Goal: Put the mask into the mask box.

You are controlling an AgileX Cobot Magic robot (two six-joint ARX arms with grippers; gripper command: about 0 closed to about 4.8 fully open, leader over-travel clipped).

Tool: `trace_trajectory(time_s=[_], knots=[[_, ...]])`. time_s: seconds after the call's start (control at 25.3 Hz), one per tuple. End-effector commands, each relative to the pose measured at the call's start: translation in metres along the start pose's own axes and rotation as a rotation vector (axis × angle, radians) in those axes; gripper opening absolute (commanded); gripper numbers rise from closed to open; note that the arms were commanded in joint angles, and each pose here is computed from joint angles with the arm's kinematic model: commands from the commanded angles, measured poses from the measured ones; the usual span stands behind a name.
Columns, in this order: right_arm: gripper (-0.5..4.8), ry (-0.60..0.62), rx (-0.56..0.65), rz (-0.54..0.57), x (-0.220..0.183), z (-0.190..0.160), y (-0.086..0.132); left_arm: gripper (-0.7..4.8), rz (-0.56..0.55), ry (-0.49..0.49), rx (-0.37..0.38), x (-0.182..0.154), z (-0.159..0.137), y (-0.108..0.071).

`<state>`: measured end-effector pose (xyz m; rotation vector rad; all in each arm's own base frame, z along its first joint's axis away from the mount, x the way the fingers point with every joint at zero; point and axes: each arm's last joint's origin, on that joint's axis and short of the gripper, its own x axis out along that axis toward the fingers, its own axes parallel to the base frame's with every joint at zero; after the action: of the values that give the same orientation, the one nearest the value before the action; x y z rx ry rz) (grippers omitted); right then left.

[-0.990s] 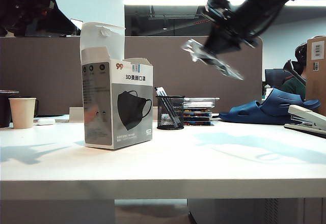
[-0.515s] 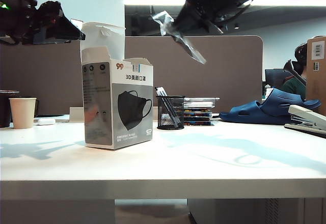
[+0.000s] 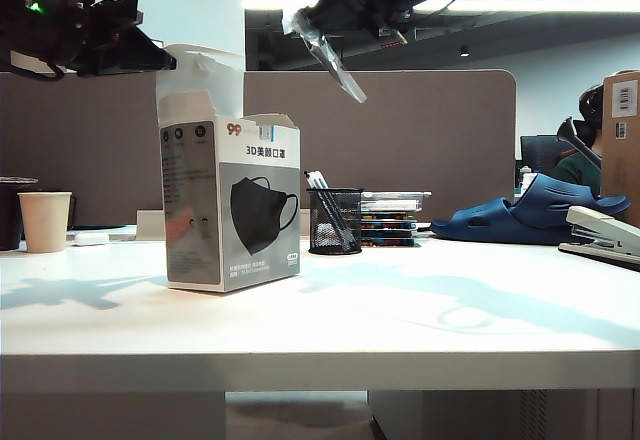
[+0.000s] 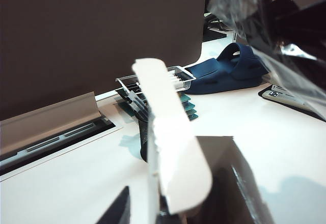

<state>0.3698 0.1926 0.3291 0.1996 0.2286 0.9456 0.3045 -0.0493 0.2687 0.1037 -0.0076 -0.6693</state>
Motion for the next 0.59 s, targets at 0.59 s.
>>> trace_trajectory(time_s=[0.59], knots=[[-0.08,-0.28,-0.081,0.159,0.064,-0.041,0.015,-0.07,-0.078,-0.005,-0.073,0.001,0.001,-0.002]])
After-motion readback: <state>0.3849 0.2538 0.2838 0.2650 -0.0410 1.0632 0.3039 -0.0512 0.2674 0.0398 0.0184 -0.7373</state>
